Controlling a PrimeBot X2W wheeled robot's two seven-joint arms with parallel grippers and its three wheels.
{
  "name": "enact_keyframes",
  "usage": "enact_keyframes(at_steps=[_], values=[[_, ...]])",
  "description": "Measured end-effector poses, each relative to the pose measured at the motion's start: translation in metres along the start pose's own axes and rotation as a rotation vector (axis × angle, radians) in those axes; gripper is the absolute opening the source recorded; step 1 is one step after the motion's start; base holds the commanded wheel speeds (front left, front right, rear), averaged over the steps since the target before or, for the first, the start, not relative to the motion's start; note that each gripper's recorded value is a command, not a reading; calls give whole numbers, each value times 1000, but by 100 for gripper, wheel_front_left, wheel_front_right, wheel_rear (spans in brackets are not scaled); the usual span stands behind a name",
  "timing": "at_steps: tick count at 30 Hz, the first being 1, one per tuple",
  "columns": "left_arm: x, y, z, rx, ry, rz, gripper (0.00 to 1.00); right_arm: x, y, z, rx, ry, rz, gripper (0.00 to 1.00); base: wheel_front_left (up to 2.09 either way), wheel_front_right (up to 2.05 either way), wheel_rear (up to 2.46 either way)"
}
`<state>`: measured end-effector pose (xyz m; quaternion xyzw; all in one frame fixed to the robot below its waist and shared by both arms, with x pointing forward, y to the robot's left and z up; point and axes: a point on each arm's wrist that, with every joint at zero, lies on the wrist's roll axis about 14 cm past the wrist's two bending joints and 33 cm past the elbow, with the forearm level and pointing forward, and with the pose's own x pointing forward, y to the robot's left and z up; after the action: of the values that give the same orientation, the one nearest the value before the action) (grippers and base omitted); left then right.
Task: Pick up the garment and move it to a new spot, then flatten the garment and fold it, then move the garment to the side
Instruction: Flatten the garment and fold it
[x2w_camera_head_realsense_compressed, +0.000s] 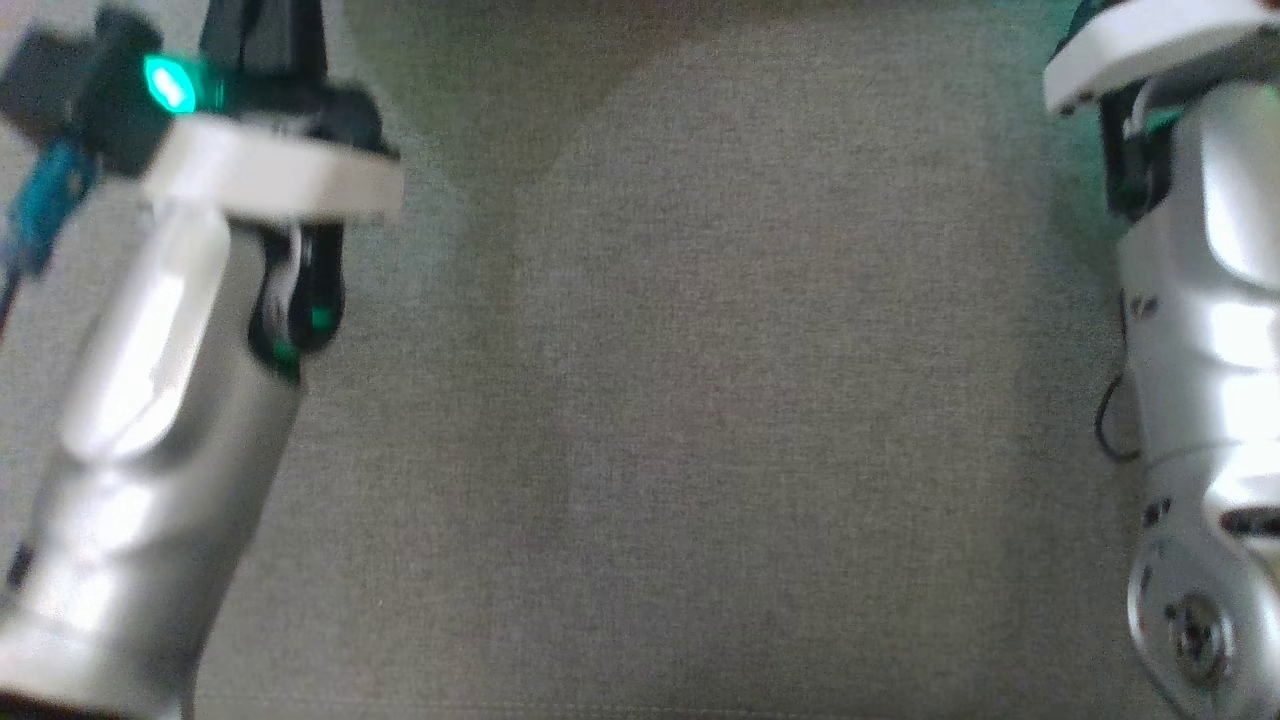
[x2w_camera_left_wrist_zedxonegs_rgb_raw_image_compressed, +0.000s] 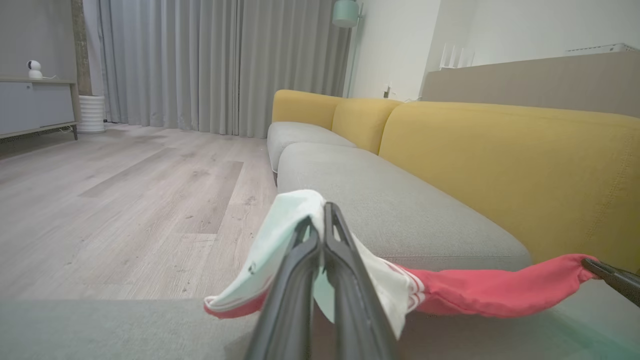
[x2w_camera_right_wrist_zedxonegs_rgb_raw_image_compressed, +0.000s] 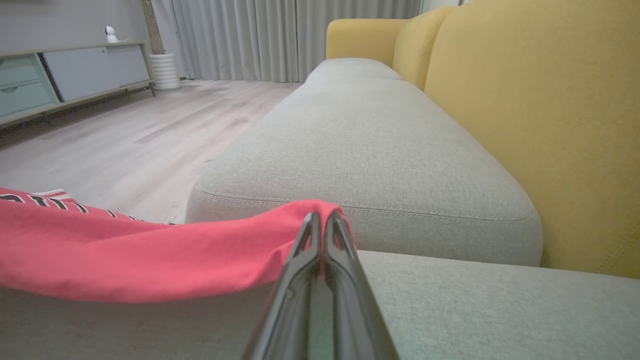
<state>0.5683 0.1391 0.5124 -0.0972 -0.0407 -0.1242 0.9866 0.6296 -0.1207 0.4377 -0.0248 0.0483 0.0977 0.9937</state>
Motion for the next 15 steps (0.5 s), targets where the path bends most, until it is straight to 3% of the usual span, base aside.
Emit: enact_keyframes(at_steps=[6, 15], values=[[-47, -8, 7, -31, 0, 24, 0, -33, 7, 3, 48, -13, 9, 0, 0, 0, 0], [-132, -44, 36, -94, 20, 32, 0, -121, 9, 15, 99, 18, -12, 0, 0, 0, 0]])
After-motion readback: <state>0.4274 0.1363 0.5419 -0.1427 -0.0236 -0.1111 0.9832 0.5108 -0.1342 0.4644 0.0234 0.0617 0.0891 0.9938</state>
